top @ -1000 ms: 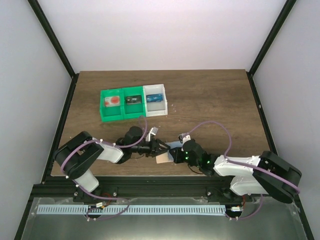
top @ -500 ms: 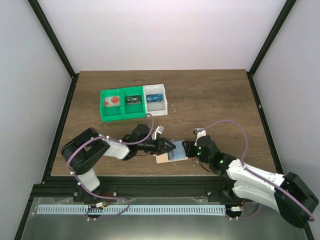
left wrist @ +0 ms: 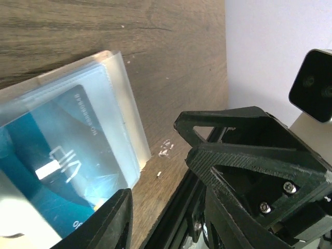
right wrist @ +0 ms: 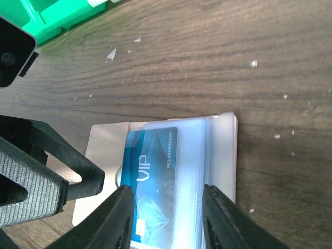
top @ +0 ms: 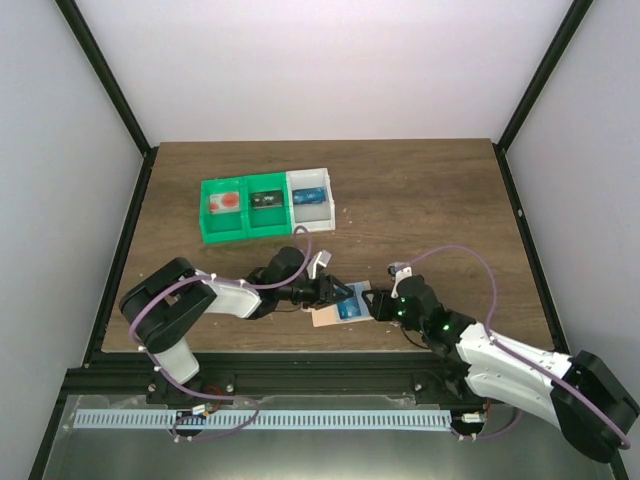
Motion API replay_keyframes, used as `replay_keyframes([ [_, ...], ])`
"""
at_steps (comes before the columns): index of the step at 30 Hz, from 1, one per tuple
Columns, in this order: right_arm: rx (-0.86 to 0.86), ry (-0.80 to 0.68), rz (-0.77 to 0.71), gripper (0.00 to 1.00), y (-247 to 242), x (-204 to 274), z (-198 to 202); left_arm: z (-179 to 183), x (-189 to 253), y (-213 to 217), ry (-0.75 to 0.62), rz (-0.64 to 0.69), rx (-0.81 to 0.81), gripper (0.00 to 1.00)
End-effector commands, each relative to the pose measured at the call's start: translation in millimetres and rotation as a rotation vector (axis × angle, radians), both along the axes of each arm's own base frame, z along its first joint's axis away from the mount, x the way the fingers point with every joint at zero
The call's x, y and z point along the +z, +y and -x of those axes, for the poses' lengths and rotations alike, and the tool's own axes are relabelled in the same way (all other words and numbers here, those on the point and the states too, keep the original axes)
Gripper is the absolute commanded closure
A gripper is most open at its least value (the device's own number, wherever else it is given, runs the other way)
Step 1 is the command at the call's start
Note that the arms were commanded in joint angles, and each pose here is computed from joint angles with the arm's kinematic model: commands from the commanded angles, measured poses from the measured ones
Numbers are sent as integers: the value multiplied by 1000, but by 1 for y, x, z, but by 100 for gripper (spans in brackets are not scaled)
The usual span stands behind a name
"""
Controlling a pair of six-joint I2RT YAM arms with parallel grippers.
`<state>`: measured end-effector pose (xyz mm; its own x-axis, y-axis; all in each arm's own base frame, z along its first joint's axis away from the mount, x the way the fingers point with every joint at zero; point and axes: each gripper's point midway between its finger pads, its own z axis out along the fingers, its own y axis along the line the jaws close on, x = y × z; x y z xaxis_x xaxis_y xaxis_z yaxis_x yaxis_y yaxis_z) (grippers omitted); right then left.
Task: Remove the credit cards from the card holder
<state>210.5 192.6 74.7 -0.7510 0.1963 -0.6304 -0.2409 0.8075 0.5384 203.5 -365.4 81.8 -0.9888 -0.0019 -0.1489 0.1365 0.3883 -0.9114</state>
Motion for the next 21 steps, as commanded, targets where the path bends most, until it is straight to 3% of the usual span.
replay_keyframes([
  [1,40,-3,-7,59,8,5,-2,0,-13,11,-20,-61,20,59],
  [10,56,73,131,55,6,-22,-7,-5,-31,37,-26,-124,68,59],
  [21,112,164,81,68,18,-40,7,-9,-30,61,-22,-126,129,63],
])
